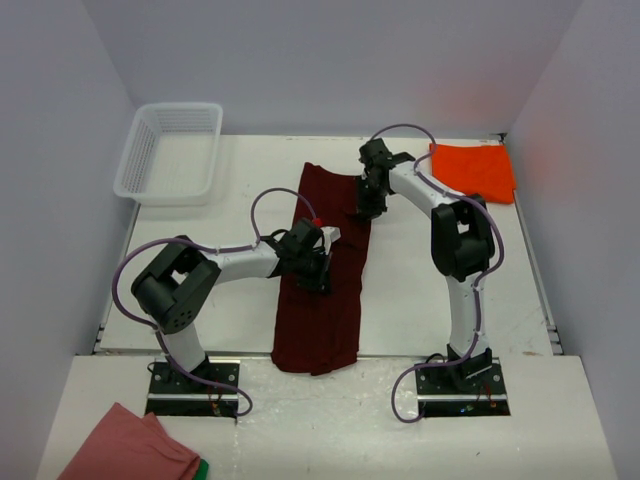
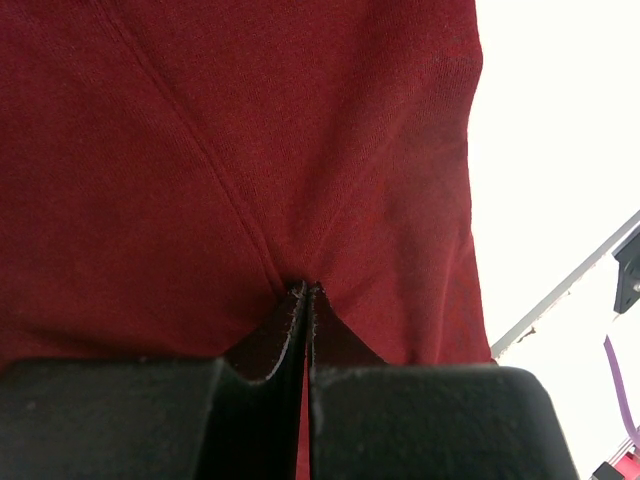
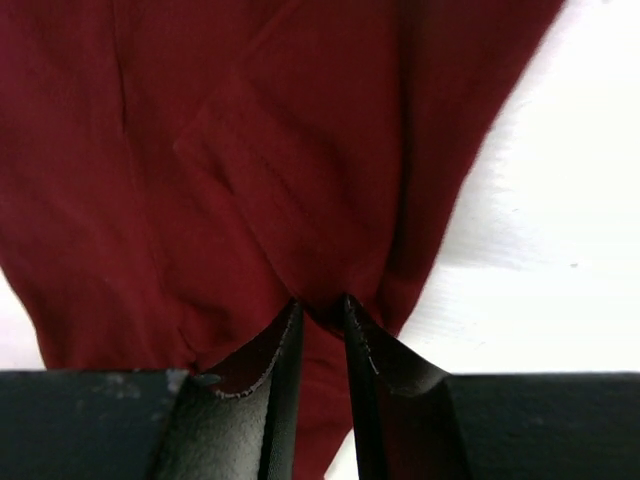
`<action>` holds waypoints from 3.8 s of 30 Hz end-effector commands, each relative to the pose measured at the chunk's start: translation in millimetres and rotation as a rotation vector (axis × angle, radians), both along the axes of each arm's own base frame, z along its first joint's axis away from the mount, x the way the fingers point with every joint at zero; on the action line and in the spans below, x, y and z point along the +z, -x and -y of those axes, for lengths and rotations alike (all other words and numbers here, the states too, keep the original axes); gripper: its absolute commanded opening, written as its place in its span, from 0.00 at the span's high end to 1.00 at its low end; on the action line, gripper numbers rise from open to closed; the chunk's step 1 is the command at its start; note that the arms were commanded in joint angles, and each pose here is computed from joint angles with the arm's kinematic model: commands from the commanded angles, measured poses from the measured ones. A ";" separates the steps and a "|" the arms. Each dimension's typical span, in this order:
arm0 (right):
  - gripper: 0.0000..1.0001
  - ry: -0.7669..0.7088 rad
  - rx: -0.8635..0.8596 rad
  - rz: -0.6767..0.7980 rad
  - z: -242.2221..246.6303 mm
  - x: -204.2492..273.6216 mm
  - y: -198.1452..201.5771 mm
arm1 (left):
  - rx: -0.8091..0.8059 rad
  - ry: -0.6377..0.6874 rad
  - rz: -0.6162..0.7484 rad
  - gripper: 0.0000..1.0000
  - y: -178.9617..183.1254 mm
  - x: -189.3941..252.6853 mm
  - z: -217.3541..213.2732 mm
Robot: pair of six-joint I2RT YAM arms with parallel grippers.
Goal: Fold and stack the t-shirts
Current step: Rotate the tshirt 85 degrees
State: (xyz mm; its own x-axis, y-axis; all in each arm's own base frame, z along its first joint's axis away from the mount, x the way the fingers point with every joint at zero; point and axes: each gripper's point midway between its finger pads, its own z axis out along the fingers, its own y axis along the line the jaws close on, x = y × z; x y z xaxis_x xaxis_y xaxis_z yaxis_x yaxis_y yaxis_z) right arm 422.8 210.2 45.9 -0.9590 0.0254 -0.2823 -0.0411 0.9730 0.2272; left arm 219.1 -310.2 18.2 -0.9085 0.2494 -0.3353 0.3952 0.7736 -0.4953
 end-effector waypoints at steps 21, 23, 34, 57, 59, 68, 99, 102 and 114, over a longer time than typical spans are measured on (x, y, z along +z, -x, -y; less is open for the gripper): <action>0.60 -0.046 0.026 0.122 -12.3 57.3 11.9 | -0.010 0.031 0.090 1.00 -24.6 27.9 12.3; 0.59 -0.040 0.009 0.178 -7.6 73.7 8.9 | 0.000 0.019 0.118 1.00 -30.5 33.1 12.4; 0.65 0.025 -0.116 0.337 45.3 149.8 57.4 | 0.044 0.033 0.286 1.00 -114.1 90.2 59.1; 1.00 -0.008 -0.183 0.354 97.6 142.4 135.7 | 0.103 0.086 0.140 1.00 -228.5 20.1 72.6; 1.00 -0.025 -0.178 0.348 94.4 143.4 137.1 | 0.105 0.089 0.122 1.00 -229.9 9.0 70.1; 1.00 -0.028 -0.174 0.320 92.2 135.7 138.5 | 0.116 0.114 0.033 1.00 -247.3 -41.1 62.1; 0.57 -0.314 0.094 0.125 20.0 69.3 193.4 | 0.202 0.567 0.229 0.92 -382.0 13.6 16.7; 0.52 -0.299 0.092 0.101 17.4 54.6 194.0 | 0.191 0.587 0.288 0.80 -389.0 48.1 13.4; 0.52 -0.266 -0.012 0.036 31.3 7.7 215.1 | 0.176 0.578 0.397 0.50 -362.1 179.8 -5.1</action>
